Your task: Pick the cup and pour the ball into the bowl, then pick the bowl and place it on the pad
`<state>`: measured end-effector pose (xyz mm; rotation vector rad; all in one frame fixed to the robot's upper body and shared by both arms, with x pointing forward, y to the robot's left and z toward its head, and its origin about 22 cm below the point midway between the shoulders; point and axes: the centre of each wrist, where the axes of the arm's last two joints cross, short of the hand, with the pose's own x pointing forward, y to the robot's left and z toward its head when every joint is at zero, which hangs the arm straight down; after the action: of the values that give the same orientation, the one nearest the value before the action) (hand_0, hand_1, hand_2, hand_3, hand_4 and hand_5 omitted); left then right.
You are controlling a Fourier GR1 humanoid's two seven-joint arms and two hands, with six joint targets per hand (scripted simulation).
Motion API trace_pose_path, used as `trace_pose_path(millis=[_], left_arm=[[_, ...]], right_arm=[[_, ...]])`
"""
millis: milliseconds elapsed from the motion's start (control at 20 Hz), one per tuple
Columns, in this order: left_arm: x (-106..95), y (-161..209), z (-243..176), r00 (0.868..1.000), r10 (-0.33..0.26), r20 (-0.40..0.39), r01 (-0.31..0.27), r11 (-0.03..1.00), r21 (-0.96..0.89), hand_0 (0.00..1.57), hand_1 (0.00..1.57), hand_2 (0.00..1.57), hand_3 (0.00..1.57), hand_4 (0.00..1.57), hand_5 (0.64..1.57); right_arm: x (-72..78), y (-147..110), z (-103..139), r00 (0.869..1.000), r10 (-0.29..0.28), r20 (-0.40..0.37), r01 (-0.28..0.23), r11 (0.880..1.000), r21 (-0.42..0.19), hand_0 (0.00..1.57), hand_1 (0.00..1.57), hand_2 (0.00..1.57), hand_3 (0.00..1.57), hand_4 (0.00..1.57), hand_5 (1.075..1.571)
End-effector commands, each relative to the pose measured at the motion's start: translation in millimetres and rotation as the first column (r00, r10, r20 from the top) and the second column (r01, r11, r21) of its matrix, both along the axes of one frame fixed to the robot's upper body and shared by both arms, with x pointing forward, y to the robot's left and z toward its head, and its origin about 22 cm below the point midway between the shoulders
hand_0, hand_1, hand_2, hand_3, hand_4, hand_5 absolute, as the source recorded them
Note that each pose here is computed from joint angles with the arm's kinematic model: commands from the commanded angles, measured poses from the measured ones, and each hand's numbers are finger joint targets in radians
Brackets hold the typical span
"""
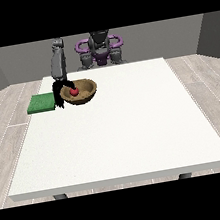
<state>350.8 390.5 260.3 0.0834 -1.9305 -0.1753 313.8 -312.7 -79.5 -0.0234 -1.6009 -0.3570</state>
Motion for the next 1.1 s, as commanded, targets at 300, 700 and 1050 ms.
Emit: trace_pose_path(millis=[300, 700, 1050], left_arm=[[-9, 12, 12, 0.997, -0.047, 0.067, 0.049, 0.999, -0.021, 0.00, 0.00, 0.00, 0.00, 1.06, 1.528], [-7, 22, 7, 0.999, -0.024, 0.022, 0.024, 0.999, -0.044, 0.00, 0.00, 0.00, 0.00, 1.18, 1.525], [-14, 51, -21, 0.997, 0.057, -0.057, -0.061, 0.996, -0.065, 0.00, 0.00, 0.00, 0.00, 1.20, 1.540]], right_arm=[[-47.6, -47, -26, 0.931, -0.255, -0.262, 0.197, 0.954, -0.228, 1.57, 1.57, 1.57, 1.57, 0.91, 1.478], [-36.1, -74, 12, 0.909, -0.322, -0.264, 0.217, 0.907, -0.361, 1.57, 1.57, 1.57, 1.27, 1.02, 1.545], [-15.6, -119, 83, 0.897, -0.317, -0.309, 0.181, 0.900, -0.398, 1.57, 1.57, 1.57, 0.97, 1.05, 1.557]])
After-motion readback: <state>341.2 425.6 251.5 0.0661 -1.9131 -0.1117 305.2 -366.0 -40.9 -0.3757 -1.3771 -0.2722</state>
